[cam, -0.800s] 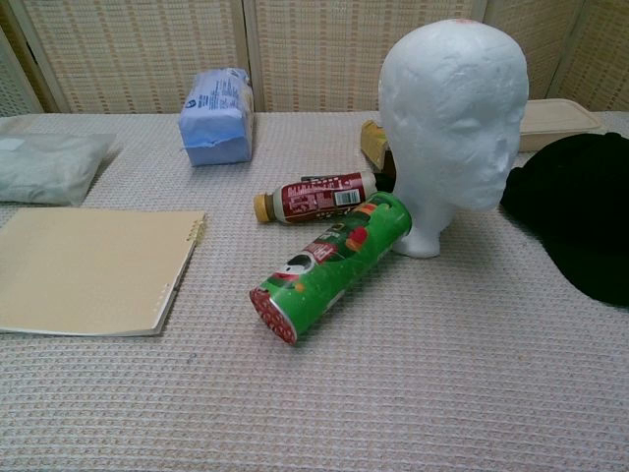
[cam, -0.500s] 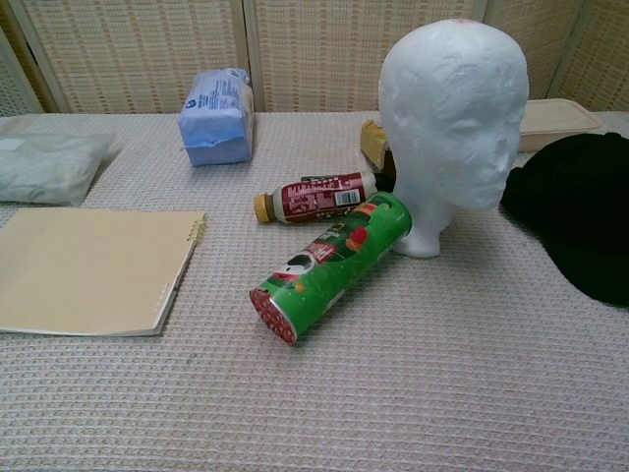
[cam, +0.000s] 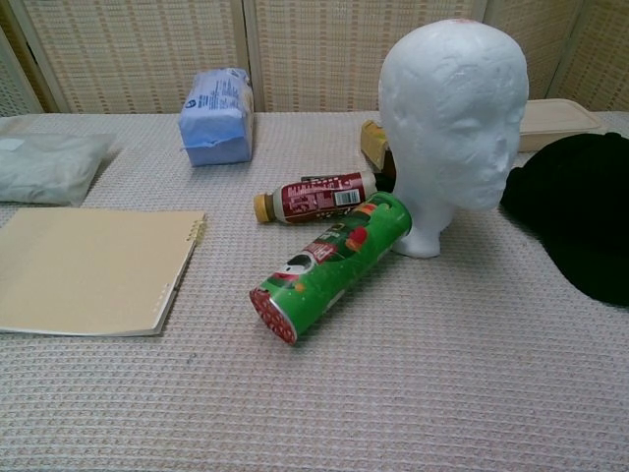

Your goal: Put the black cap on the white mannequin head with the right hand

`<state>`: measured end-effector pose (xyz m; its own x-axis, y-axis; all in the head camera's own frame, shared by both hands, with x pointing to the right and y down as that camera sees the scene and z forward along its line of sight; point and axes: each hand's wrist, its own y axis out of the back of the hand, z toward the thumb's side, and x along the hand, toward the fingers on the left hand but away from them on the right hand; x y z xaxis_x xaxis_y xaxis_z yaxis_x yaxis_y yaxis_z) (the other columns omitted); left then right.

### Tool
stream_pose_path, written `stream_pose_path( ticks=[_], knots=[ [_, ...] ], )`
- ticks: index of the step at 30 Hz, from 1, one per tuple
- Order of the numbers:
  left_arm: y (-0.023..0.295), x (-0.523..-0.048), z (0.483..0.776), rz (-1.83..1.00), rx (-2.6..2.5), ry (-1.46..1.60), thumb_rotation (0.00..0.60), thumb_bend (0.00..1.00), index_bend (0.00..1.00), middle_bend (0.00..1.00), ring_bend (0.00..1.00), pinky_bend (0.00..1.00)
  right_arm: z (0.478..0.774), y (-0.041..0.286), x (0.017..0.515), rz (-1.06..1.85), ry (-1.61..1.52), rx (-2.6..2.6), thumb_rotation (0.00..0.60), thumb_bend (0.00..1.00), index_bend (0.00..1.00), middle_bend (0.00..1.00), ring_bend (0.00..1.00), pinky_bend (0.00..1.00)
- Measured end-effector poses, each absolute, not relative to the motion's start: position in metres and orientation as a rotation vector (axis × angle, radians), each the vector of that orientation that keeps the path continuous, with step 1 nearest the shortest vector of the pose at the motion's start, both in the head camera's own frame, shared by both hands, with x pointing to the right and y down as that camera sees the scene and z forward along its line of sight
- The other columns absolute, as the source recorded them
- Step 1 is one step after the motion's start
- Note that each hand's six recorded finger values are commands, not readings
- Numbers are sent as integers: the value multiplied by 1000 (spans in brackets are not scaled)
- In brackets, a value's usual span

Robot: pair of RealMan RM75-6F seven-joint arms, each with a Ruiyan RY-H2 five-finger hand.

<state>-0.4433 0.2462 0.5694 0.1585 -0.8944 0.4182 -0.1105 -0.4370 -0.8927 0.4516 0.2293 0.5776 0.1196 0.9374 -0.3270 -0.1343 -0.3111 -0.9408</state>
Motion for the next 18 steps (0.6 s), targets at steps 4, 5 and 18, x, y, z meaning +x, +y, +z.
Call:
stream_pose_path(
  ticks=[4,5,18],
  knots=[
    [247,-443,568,-1347,-1718,978,600,174,46,0,0,37,598,232,461,1391,-892,-1440,600,18,367,1000,1000,1000],
    [247,-442,568,-1347,-1722,977,600,173,46,0,0,37,604,233,462,1395,-902,-1453,600,18,386,1000,1000,1000],
    [245,-446,566,-1354,-1724,1008,600,174,46,0,0,41,668,238,459,1463,-963,-1503,600,37,495,1000,1000,1000]
  ],
)
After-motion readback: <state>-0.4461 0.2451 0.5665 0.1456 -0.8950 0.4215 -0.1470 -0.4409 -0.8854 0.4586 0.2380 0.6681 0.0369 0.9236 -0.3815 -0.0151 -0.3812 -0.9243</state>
